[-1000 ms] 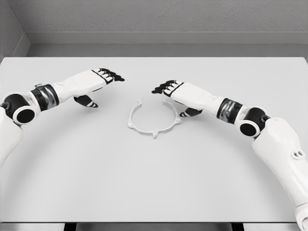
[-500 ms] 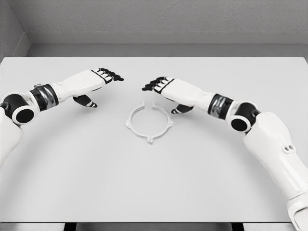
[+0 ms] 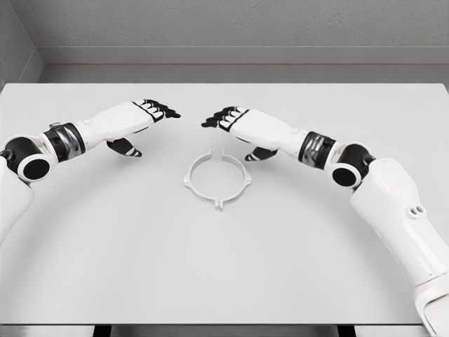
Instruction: Assemble PVC drainage pipe clamps
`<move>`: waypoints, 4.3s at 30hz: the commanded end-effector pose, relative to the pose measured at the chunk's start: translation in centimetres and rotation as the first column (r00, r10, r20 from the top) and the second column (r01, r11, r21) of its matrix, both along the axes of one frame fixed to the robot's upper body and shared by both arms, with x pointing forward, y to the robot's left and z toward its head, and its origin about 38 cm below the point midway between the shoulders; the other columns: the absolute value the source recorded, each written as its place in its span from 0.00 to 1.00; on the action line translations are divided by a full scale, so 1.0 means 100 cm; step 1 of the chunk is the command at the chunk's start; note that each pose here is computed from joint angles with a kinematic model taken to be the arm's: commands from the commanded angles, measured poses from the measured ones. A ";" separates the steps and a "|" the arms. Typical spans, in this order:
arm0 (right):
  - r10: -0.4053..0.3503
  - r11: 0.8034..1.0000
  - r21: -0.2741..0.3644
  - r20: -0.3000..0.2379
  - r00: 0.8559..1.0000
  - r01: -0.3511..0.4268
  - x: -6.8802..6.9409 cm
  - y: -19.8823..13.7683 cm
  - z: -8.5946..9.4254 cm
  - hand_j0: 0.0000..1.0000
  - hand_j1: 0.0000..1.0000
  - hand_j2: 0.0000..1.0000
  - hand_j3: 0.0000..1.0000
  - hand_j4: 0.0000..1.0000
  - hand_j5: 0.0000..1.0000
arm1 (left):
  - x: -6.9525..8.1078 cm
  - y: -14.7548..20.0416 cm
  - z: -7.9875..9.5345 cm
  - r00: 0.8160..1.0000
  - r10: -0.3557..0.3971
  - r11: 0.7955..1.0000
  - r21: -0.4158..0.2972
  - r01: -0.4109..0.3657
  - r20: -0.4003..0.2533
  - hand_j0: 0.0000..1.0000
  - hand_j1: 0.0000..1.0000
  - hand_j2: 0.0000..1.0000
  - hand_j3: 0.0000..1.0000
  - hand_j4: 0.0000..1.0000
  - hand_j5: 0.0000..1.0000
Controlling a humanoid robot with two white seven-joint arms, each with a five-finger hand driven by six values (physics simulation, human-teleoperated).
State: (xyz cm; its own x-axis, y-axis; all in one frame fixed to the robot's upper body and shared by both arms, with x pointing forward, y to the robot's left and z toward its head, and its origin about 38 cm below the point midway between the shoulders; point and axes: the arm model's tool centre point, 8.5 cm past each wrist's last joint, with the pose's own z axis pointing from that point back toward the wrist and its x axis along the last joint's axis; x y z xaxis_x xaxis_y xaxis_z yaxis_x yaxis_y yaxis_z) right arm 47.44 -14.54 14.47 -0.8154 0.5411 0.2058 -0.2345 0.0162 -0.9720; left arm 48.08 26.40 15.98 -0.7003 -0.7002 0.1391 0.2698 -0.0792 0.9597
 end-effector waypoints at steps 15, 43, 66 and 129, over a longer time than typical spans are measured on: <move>0.024 1.000 0.012 -0.022 0.999 -0.024 0.002 0.026 -0.003 1.00 1.00 1.00 1.00 1.00 1.00 | 0.000 0.001 0.000 1.000 0.006 1.000 -0.007 -0.006 -0.004 1.00 1.00 1.00 1.00 1.00 1.00; -0.283 0.958 0.025 0.247 0.927 0.285 -0.093 -0.200 0.080 1.00 1.00 1.00 1.00 1.00 1.00 | 0.001 -0.052 -0.030 0.995 -0.062 0.997 -0.044 0.059 -0.078 1.00 1.00 1.00 1.00 1.00 1.00; -0.267 0.923 0.297 0.034 0.963 0.245 -0.118 -0.199 0.061 1.00 1.00 1.00 1.00 1.00 1.00 | 0.005 -0.094 -0.026 0.988 -0.138 0.990 -0.047 0.135 -0.073 1.00 1.00 1.00 1.00 1.00 1.00; -0.260 0.927 0.287 0.027 0.965 0.241 -0.119 -0.198 0.058 1.00 1.00 1.00 1.00 1.00 1.00 | 0.003 -0.110 -0.024 0.982 -0.173 0.984 -0.056 0.169 -0.070 1.00 1.00 1.00 1.00 1.00 1.00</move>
